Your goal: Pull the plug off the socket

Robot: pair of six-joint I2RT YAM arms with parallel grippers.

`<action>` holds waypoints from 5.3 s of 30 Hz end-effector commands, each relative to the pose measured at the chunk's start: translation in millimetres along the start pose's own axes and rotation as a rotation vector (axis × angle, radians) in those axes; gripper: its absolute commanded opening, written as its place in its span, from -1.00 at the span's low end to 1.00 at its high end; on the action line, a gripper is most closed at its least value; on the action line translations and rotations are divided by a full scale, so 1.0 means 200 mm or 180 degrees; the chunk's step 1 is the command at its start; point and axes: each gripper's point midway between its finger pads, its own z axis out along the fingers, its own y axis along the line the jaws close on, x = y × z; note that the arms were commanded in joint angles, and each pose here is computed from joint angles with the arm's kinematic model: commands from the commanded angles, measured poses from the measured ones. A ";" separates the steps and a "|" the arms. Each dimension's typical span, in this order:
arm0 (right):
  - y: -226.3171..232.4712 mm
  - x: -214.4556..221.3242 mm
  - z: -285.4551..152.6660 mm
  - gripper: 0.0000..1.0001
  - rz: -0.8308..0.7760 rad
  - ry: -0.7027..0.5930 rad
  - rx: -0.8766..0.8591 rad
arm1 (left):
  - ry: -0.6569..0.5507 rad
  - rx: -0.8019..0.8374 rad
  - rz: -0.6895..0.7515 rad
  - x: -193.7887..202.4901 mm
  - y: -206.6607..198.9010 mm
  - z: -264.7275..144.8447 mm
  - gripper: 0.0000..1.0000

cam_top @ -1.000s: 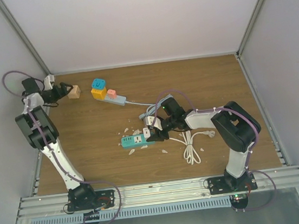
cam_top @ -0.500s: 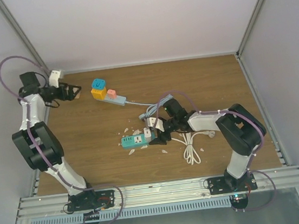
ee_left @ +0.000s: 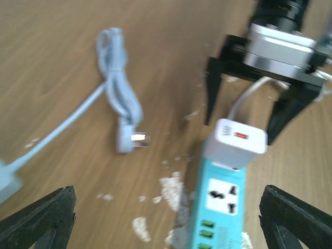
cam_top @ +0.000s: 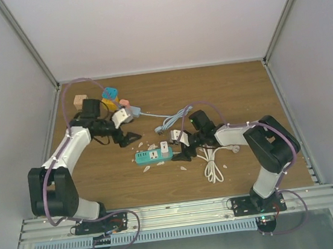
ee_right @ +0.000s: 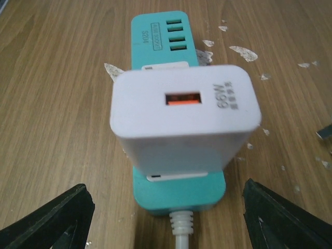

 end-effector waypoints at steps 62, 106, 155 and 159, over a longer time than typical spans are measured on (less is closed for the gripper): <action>0.01 0.12 0.17 -0.29 -0.0058 -0.0001 0.0011 | -0.0031 0.0664 0.1002 0.00 -0.49 0.46 -0.35; 0.01 0.09 0.15 -0.28 -0.0018 -0.0043 -0.0068 | 0.3993 -0.1162 0.1891 0.92 1.11 -0.63 -0.31; -0.07 -0.26 -0.05 0.66 -0.0312 -0.0086 0.0087 | 0.2080 -0.1218 0.1304 0.30 0.71 -0.35 0.98; -0.09 -0.25 -0.19 0.67 -0.0448 0.0155 0.0219 | 0.1743 -0.0916 0.1261 0.22 0.49 -0.22 0.98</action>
